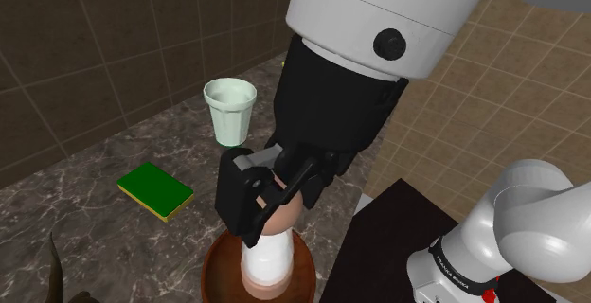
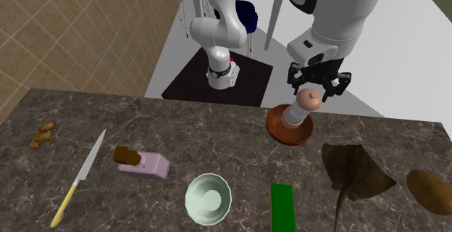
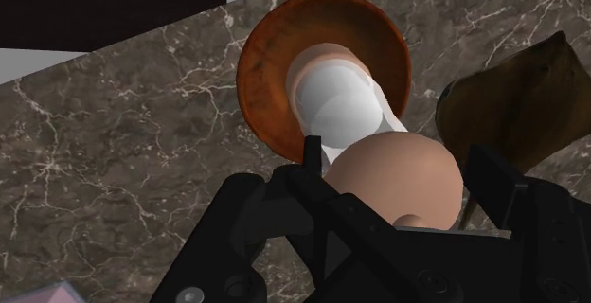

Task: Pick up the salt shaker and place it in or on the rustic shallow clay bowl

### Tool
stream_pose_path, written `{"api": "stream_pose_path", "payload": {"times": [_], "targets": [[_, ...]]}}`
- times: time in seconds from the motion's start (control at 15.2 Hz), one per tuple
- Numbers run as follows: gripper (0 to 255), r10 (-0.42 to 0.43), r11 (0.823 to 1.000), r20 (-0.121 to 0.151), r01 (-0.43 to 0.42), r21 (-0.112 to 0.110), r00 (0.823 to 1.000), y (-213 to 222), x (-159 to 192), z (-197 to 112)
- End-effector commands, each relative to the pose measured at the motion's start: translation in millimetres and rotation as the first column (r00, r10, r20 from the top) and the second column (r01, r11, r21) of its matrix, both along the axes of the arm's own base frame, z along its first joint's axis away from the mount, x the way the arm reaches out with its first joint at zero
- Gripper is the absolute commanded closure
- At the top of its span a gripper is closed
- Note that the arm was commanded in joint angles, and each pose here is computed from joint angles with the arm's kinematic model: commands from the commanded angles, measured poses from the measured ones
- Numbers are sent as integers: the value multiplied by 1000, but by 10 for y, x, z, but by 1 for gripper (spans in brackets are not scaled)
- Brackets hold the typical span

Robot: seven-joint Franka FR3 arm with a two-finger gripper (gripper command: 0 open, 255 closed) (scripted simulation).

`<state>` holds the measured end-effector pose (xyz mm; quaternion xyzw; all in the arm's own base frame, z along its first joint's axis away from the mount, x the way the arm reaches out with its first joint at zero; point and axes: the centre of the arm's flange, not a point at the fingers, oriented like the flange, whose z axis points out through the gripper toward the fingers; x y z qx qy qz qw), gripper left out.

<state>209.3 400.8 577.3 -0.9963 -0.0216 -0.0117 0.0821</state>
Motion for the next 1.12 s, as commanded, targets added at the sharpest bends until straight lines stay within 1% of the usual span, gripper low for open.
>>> {"api": "stream_pose_path", "payload": {"times": [0.0,0.07,0.4,0.66,1.06], "targets": [[255,0,1000,0,0,0,1000,0,0,0],[0,0,1000,0,0,0,1000,0,0,0],[0,0,1000,0,0,0,1000,0,0,0],[0,0,1000,0,0,0,1000,-82,-10,493],[0,0,1000,0,0,0,1000,-82,-10,493]]}}
